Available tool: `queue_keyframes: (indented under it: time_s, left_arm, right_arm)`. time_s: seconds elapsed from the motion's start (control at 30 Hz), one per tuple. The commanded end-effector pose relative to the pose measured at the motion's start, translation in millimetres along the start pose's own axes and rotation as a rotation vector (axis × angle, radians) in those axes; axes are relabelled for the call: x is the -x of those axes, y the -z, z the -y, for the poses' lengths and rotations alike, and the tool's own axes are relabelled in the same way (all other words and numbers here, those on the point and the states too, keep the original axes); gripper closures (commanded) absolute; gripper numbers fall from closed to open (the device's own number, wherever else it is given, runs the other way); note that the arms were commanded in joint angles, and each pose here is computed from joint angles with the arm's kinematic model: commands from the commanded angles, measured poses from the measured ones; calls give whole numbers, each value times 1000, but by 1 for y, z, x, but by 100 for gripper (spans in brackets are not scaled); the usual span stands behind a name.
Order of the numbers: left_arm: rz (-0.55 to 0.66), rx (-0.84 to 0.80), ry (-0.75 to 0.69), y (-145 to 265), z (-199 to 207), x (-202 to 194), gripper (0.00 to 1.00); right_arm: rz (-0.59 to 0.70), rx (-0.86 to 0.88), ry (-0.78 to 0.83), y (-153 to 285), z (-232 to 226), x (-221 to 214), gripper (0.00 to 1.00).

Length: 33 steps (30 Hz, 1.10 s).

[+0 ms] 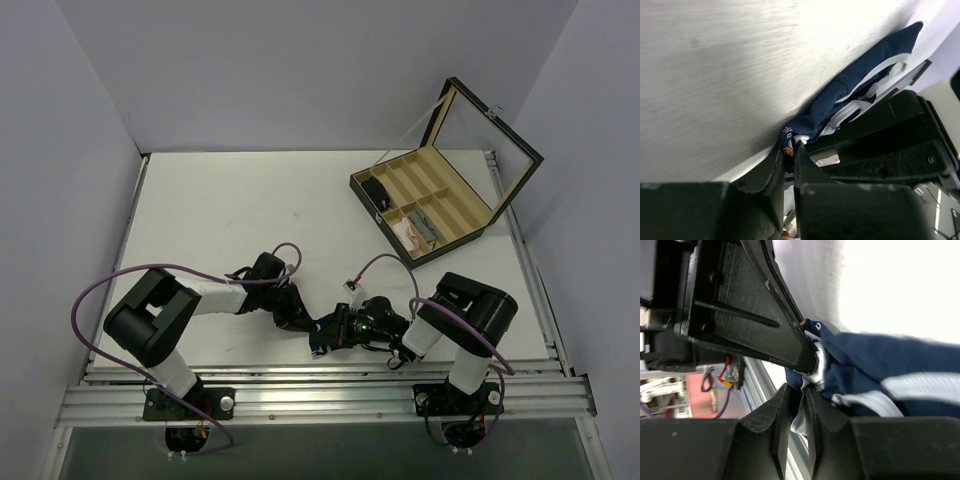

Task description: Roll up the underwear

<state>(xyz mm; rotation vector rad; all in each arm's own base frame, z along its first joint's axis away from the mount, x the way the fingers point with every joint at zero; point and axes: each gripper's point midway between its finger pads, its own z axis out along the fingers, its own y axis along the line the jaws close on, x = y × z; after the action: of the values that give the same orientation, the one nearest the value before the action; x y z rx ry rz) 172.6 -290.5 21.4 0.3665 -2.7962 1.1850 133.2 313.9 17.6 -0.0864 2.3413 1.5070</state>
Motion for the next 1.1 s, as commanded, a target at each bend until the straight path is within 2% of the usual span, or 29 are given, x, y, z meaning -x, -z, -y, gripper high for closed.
queue_keyframes:
  time_s: [0.0, 0.07, 0.27, 0.4, 0.57, 0.8, 1.07]
  left_arm:
    - [24, 59, -67, 1, 13, 6, 90]
    - [18, 114, -62, 5, 13, 4, 97]
    - [57, 318, -33, 20, -2, 3, 98]
    - [61, 411, 2, 25, -9, 1, 98]
    - [9, 549, 46, 20, -25, -11, 98]
    - [-30, 637, 23, 10, -17, -17, 98]
    - [-64, 716, 41, 6, -18, -19, 98]
  right_arm:
    - [-65, -297, 33, 13, 58, -13, 85]
    - [-93, -361, 61, 19, 65, -14, 82]
    - [-56, -456, 196, 23, 44, 24, 65]
    - [27, -464, 283, 32, 13, 55, 61]
    - [116, -486, 387, 44, -21, 77, 59]
    - [172, -459, 493, 36, -58, 62, 59]
    - [194, -609, 593, 26, -57, 28, 57]
